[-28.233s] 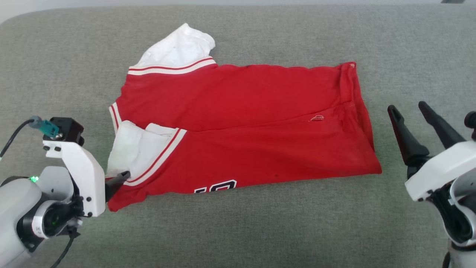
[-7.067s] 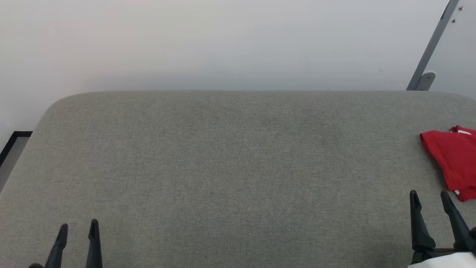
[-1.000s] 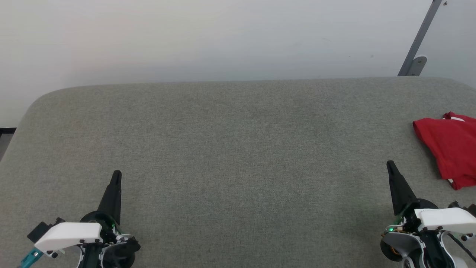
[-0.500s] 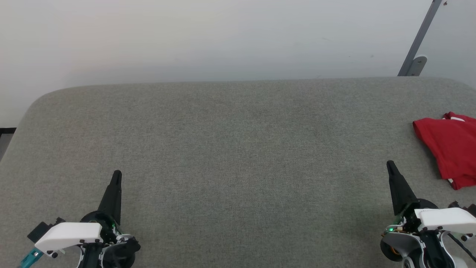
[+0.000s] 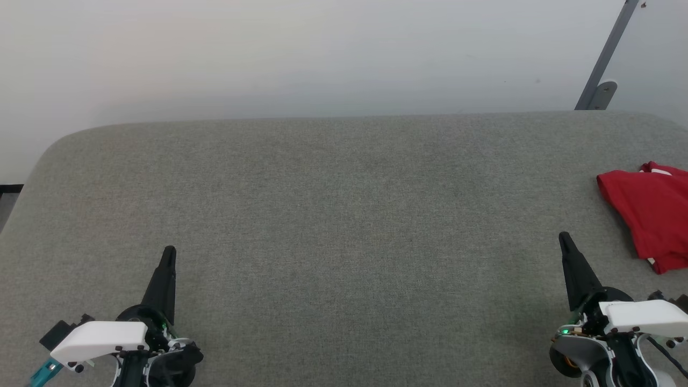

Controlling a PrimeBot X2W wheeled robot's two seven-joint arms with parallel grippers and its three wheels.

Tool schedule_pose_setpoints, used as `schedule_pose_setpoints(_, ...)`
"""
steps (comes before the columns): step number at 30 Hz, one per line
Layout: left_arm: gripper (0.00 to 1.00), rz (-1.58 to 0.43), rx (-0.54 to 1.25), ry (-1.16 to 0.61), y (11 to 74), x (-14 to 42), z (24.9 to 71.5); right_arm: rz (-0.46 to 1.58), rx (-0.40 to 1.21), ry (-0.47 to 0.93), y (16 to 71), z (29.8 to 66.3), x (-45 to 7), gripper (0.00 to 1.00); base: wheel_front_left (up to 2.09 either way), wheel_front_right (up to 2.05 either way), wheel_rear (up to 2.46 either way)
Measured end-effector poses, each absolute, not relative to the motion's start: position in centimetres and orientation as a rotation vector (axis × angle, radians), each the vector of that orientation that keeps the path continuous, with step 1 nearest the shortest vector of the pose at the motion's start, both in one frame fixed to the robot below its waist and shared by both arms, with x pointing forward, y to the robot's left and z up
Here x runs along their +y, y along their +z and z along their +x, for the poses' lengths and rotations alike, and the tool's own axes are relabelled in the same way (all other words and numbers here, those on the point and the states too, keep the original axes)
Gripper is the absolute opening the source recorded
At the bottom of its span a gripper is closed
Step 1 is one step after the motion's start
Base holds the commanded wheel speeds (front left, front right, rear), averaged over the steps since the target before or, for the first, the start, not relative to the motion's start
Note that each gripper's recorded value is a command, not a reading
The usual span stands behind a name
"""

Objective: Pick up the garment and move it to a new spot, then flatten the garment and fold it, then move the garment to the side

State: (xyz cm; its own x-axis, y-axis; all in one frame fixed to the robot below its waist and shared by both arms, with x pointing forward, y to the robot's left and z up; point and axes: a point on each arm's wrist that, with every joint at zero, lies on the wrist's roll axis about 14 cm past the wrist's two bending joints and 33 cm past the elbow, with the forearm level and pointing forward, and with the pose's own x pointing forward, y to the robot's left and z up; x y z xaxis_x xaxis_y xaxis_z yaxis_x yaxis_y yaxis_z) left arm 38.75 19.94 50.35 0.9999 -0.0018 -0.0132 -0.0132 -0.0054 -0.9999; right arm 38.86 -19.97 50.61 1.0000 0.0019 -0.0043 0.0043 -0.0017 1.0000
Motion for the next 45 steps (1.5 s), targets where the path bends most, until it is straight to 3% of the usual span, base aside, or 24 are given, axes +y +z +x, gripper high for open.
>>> schedule_pose_setpoints(45,0.00,-1.577,0.011,0.009,50.35,19.95,38.75,1.572,0.005,-0.002,50.60,38.86,-19.96,0.00,0.00,0.00,0.00)
